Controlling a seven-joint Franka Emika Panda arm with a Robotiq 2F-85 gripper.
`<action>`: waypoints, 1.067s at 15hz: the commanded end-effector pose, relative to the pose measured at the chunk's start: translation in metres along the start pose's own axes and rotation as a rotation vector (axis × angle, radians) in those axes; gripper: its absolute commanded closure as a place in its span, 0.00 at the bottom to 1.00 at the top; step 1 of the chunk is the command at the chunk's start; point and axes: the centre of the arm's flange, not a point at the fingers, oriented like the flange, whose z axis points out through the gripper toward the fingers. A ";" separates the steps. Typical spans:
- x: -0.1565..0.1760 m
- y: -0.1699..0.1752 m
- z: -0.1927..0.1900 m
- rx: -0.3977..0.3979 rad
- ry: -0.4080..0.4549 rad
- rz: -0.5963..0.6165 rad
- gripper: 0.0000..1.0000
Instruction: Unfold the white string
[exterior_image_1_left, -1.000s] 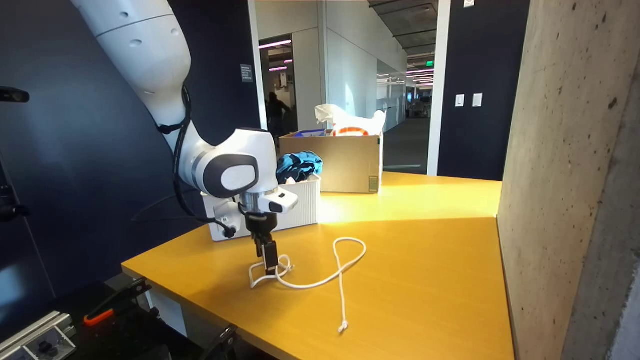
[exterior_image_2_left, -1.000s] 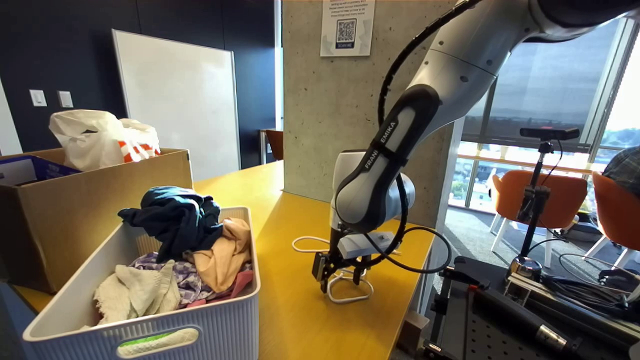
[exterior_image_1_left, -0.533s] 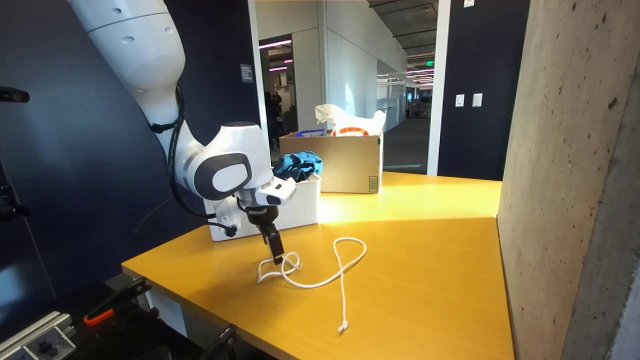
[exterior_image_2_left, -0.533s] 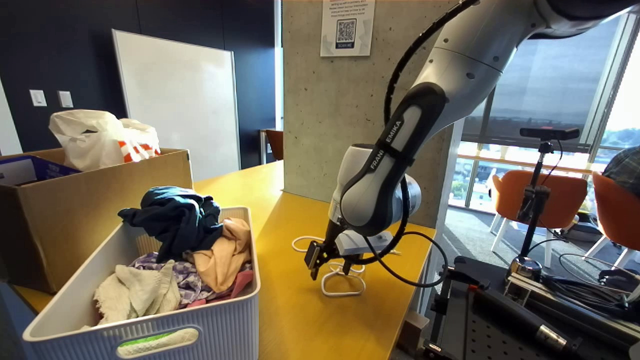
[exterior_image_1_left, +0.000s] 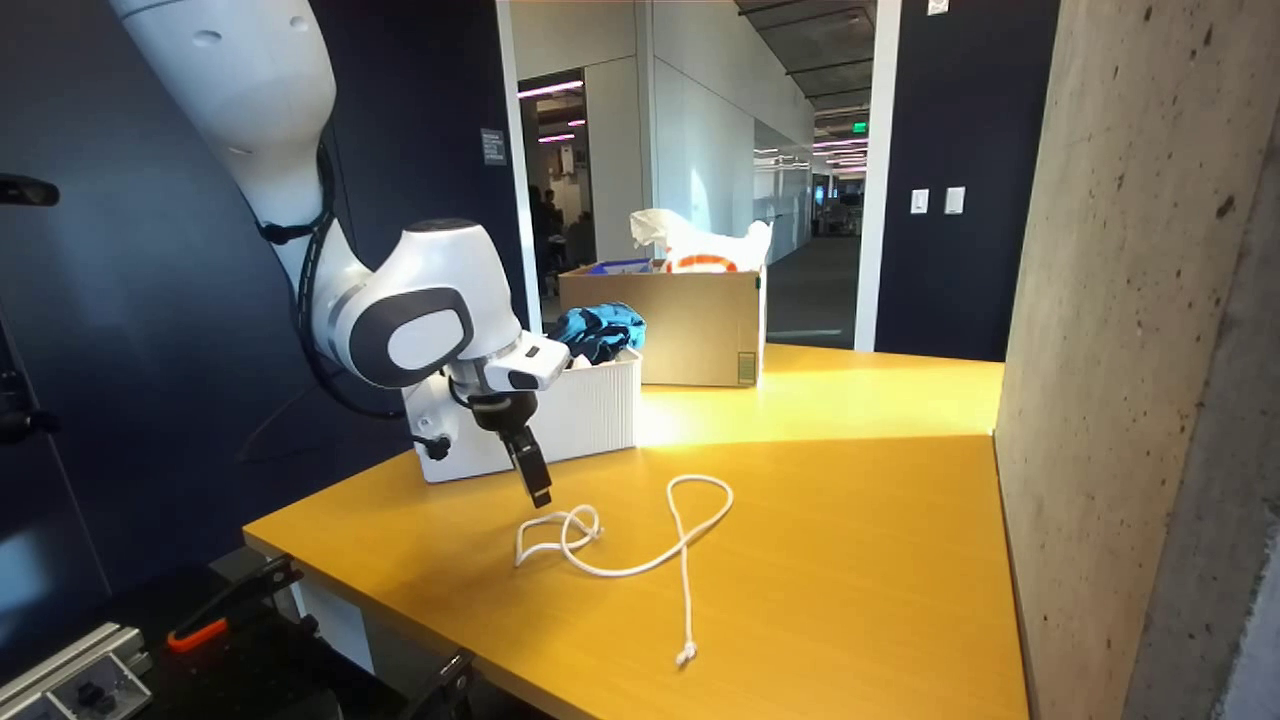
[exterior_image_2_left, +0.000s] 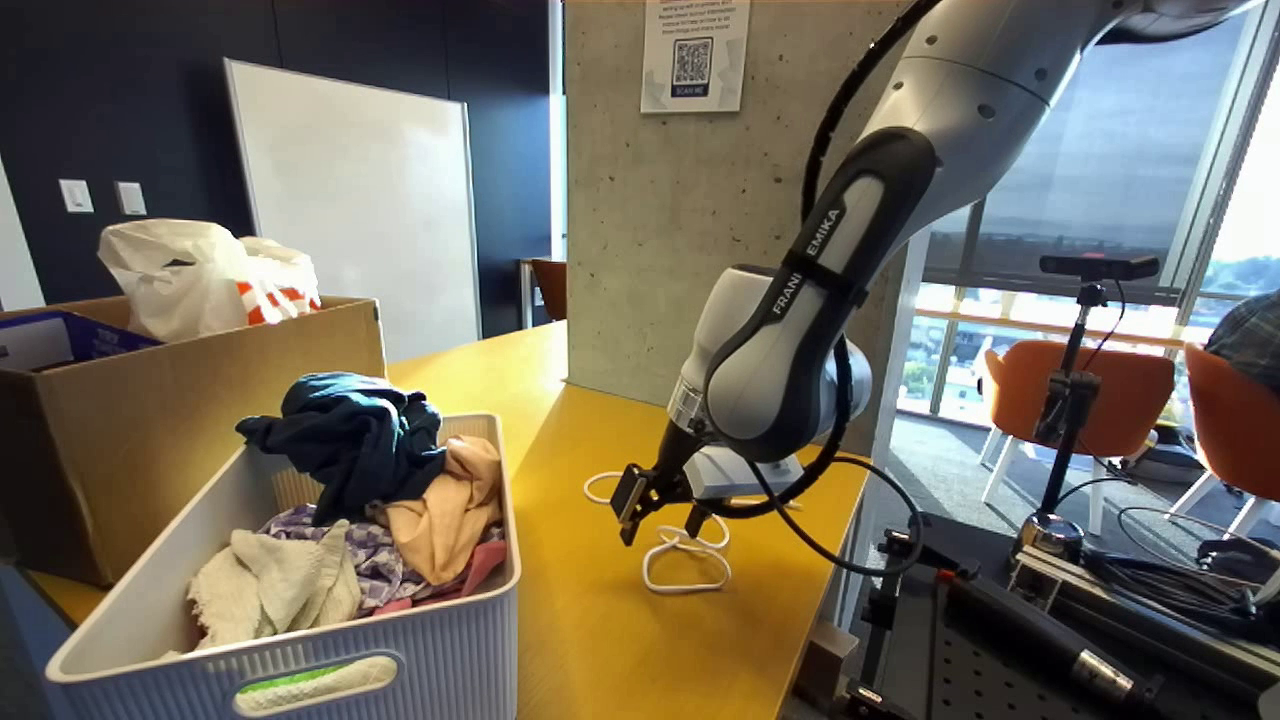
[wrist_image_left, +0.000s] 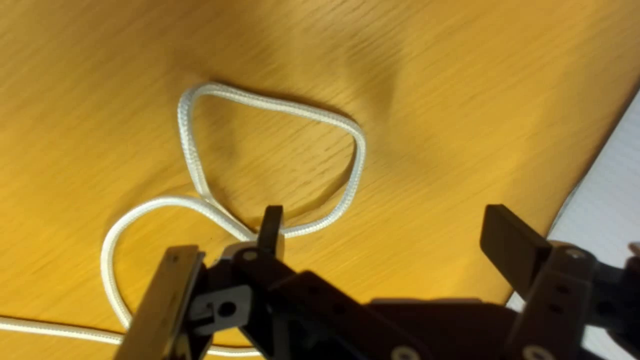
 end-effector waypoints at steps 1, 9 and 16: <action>-0.008 0.028 -0.020 0.019 -0.002 0.040 0.00; 0.017 0.021 -0.014 0.129 -0.044 0.192 0.00; 0.016 0.026 -0.006 0.165 -0.093 0.248 0.51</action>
